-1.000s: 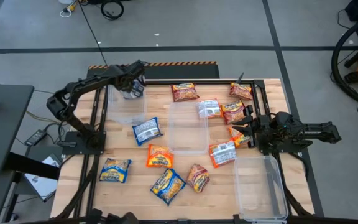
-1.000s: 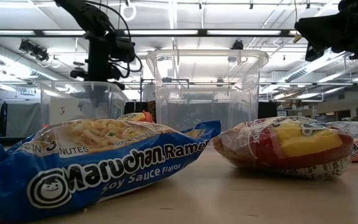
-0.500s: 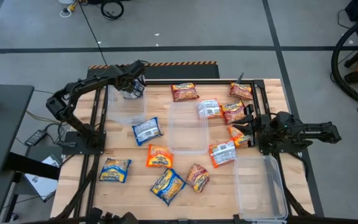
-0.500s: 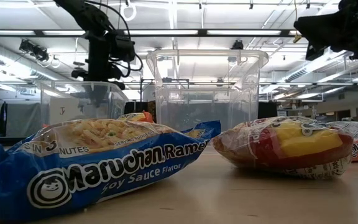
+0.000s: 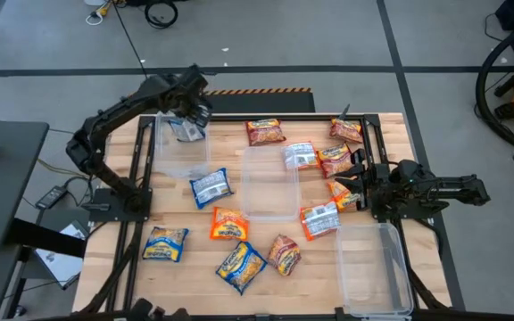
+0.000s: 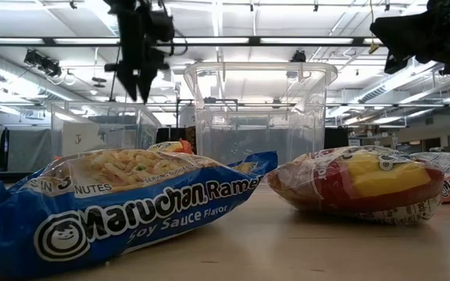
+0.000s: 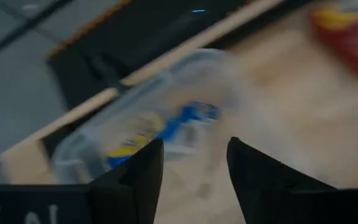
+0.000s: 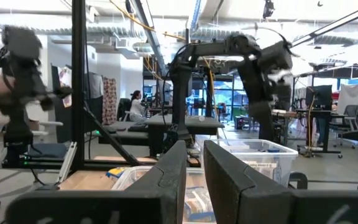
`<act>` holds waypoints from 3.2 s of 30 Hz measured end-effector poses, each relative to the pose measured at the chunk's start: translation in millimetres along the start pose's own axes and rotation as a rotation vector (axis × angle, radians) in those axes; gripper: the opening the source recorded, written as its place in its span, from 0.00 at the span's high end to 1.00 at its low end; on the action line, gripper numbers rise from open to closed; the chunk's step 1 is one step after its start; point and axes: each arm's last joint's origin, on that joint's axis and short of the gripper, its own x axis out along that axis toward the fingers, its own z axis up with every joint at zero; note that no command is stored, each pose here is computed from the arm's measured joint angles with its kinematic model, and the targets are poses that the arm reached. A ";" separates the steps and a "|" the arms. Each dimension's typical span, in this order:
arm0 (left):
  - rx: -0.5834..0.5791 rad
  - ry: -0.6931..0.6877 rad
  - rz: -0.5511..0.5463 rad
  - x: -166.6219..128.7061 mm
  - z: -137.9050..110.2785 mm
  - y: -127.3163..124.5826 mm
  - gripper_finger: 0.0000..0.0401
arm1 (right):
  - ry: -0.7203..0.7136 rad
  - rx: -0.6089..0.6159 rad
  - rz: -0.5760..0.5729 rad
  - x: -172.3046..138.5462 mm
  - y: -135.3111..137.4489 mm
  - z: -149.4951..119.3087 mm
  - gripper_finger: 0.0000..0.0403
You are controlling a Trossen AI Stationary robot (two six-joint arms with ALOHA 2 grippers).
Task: Sort Maruchan noodles
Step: Put the blue noodle pack into the top transparent bin
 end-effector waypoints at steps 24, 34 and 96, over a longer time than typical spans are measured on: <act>0.014 -0.035 -0.702 -194.1 -242.2 -107.3 0.58 | -0.014 0.004 -0.002 0.0 -0.1 1.3 0.84; -0.377 0.132 -0.532 -112.0 -333.2 -123.8 0.58 | -0.013 0.076 0.001 0.0 0.0 1.3 0.84; -0.782 -0.013 -0.625 84.2 -284.1 -96.7 0.98 | -0.006 0.087 -0.008 0.0 -0.3 0.5 0.84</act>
